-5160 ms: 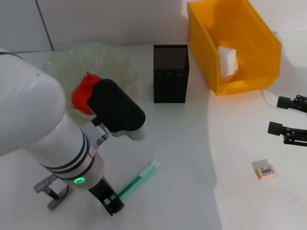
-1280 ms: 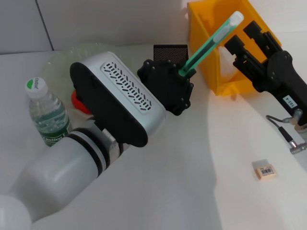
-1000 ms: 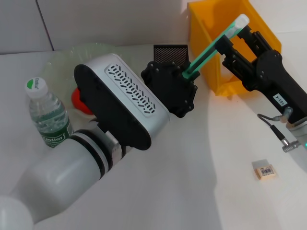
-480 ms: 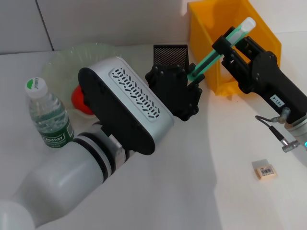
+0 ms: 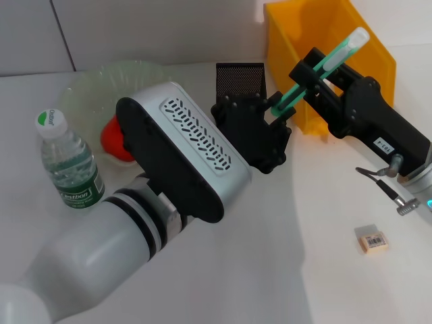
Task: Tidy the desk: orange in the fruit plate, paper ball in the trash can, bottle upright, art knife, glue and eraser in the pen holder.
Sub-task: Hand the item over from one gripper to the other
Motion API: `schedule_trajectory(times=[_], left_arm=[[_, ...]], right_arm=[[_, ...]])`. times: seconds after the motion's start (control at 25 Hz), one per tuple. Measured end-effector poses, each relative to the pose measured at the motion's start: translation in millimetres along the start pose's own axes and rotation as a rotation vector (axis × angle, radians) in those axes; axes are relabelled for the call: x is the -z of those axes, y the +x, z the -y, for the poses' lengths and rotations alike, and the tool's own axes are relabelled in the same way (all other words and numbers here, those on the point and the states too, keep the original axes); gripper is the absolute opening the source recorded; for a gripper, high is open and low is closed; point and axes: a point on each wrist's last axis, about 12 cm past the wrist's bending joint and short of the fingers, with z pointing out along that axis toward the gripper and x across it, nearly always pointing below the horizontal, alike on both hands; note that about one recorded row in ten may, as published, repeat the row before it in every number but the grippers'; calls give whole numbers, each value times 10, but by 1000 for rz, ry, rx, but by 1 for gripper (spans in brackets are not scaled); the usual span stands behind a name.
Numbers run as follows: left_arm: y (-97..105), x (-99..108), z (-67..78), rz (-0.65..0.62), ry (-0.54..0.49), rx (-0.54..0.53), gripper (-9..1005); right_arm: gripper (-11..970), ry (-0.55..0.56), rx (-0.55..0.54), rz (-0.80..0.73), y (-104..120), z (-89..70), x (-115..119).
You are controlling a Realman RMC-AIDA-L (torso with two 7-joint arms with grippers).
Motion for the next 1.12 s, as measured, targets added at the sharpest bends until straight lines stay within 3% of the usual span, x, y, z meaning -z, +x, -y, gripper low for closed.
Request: schedule_trajectory(times=[1.12], left_arm=[[-14,9,-34,4,-7,7,216]], right_arm=[[258,-24,2,-37,-49,46,43]])
